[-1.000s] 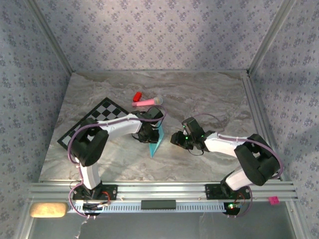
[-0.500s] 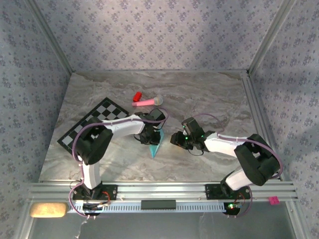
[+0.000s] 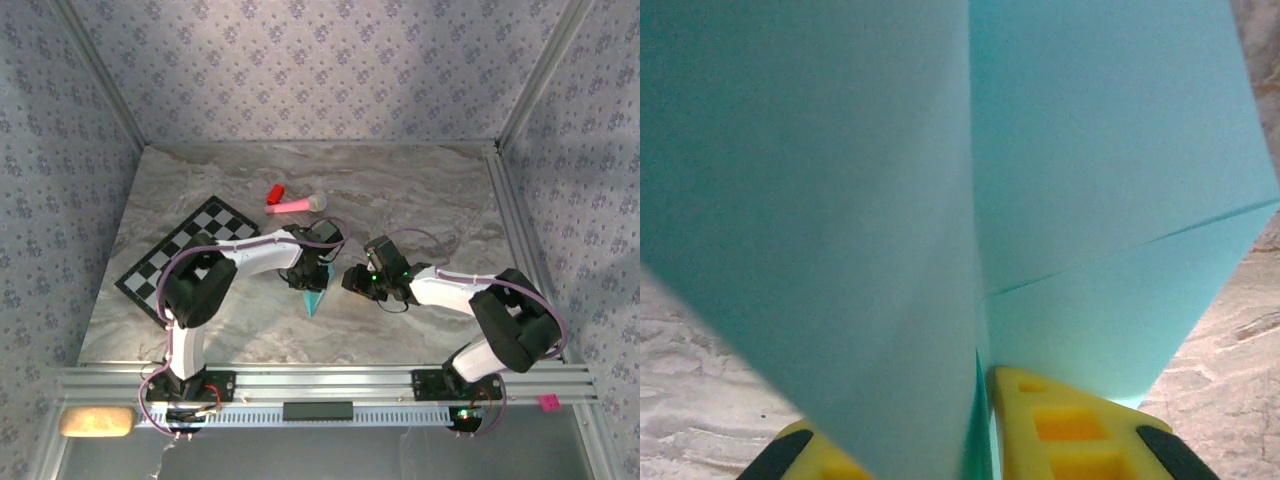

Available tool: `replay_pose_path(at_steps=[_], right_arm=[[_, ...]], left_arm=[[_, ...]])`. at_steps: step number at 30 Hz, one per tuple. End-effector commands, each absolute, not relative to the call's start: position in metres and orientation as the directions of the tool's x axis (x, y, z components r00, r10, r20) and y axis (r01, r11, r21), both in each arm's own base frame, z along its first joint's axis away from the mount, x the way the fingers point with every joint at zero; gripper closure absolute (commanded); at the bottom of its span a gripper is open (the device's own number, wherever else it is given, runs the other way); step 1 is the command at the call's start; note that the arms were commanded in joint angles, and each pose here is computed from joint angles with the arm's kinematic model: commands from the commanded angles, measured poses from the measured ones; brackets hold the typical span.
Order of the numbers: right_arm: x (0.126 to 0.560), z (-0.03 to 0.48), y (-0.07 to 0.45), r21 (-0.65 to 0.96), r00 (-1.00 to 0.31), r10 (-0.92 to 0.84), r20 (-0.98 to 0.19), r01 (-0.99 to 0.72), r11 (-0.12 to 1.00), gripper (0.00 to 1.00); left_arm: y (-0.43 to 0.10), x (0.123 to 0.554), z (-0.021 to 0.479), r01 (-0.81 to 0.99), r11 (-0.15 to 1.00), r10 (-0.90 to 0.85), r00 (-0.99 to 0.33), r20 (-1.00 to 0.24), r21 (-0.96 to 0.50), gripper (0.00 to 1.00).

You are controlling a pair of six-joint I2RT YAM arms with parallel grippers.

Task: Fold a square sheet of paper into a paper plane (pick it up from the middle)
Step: Move a paper plane to the center of the table.

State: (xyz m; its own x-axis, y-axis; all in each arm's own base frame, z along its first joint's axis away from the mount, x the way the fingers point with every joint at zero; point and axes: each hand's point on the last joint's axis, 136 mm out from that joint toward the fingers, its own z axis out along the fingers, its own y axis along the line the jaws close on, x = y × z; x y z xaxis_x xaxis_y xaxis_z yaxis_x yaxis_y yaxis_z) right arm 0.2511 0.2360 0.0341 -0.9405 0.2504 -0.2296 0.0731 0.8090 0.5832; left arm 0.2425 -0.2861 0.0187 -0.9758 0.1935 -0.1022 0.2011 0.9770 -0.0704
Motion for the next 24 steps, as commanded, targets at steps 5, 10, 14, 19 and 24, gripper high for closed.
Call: replay_pose_path(at_steps=[5,10,14,19,24], right_arm=[[0.252,0.053,0.207,0.55,-0.896,0.309,-0.319,0.09,0.83,0.6],[0.25,0.061,0.193,0.555,-0.881,0.333,-0.337,0.1,0.826,0.59],[0.249,0.063,0.188,0.562,-0.878,0.34,-0.337,0.102,0.821,0.59],[0.249,0.063,0.187,0.566,-0.882,0.333,-0.334,0.094,0.819,0.59],[0.248,0.063,0.185,0.564,-0.888,0.317,-0.332,0.082,0.822,0.59]], left_arm=[[-0.26,0.24,-0.003,0.175,0.979,0.182,-0.981,-0.064,0.101,0.75],[-0.265,0.24,-0.005,0.162,0.982,0.168,-0.984,-0.066,0.095,0.71],[-0.264,0.24,-0.008,0.131,0.986,0.138,-0.988,-0.067,0.101,0.66],[-0.259,0.241,-0.008,0.086,0.989,0.096,-0.992,-0.08,0.124,0.6],[-0.258,0.242,-0.008,0.043,0.99,0.056,-0.994,-0.093,0.137,0.56]])
